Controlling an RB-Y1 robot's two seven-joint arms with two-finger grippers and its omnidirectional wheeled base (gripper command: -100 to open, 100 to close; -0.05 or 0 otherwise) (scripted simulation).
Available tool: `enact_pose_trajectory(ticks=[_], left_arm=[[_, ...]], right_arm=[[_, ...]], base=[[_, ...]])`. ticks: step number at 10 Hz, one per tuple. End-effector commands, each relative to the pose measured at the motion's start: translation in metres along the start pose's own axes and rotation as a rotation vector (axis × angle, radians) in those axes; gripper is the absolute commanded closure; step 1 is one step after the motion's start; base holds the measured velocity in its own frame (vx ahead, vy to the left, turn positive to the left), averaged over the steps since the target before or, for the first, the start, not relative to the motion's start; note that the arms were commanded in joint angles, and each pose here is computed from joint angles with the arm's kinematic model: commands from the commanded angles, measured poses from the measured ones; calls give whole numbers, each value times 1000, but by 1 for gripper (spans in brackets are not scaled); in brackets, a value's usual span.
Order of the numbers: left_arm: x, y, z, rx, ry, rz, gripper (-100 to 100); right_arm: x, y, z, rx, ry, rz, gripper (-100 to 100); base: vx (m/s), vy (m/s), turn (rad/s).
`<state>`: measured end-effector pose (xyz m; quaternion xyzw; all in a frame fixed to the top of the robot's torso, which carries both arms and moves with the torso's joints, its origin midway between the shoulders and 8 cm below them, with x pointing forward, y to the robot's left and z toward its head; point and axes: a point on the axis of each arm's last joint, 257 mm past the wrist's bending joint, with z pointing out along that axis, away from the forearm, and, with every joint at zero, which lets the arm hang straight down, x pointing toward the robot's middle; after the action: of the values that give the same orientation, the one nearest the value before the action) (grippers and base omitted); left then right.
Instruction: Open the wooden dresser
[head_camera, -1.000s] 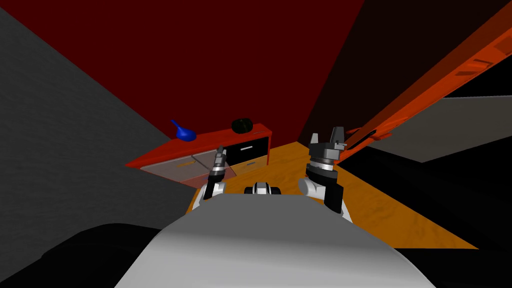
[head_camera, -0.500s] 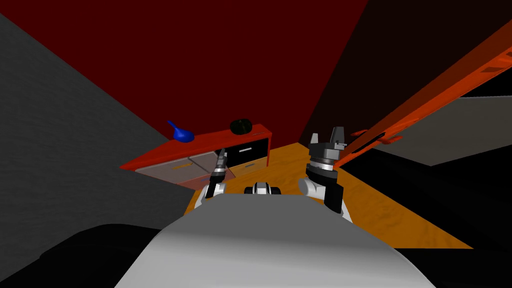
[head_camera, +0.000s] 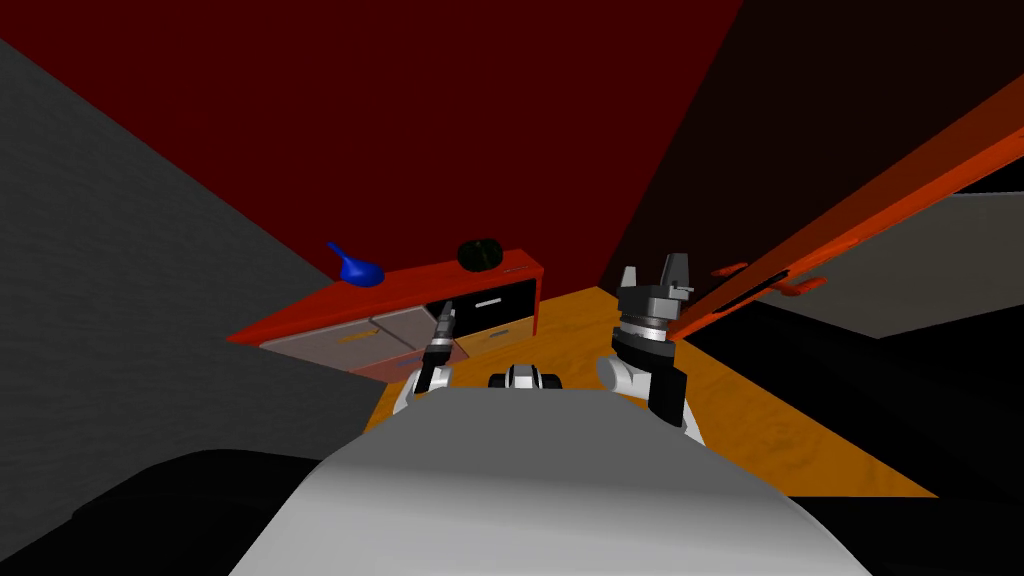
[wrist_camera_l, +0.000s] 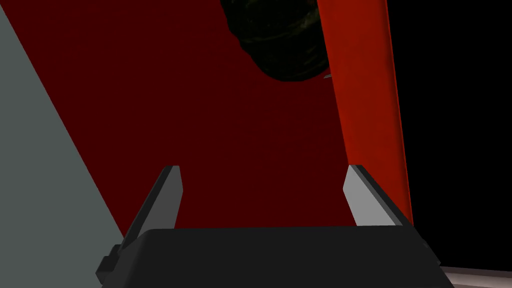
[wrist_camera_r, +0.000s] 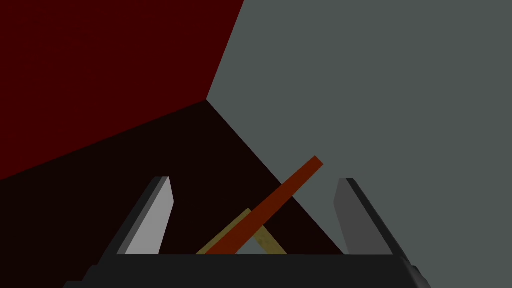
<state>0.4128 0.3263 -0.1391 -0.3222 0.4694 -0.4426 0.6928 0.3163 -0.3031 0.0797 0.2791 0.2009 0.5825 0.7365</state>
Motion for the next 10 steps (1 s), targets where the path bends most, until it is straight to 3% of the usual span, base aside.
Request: enact_pose_trajectory(ticks=[1,10], left_arm=[[3,21,-4,-34,3,5,-100],[11,101,-27,-174,-4,0,-100]], right_arm=[[0,0,0,0,0,0,0],[0,0,0,0,0,0,0]], base=[[72,-31,19],[75,-42,22]])
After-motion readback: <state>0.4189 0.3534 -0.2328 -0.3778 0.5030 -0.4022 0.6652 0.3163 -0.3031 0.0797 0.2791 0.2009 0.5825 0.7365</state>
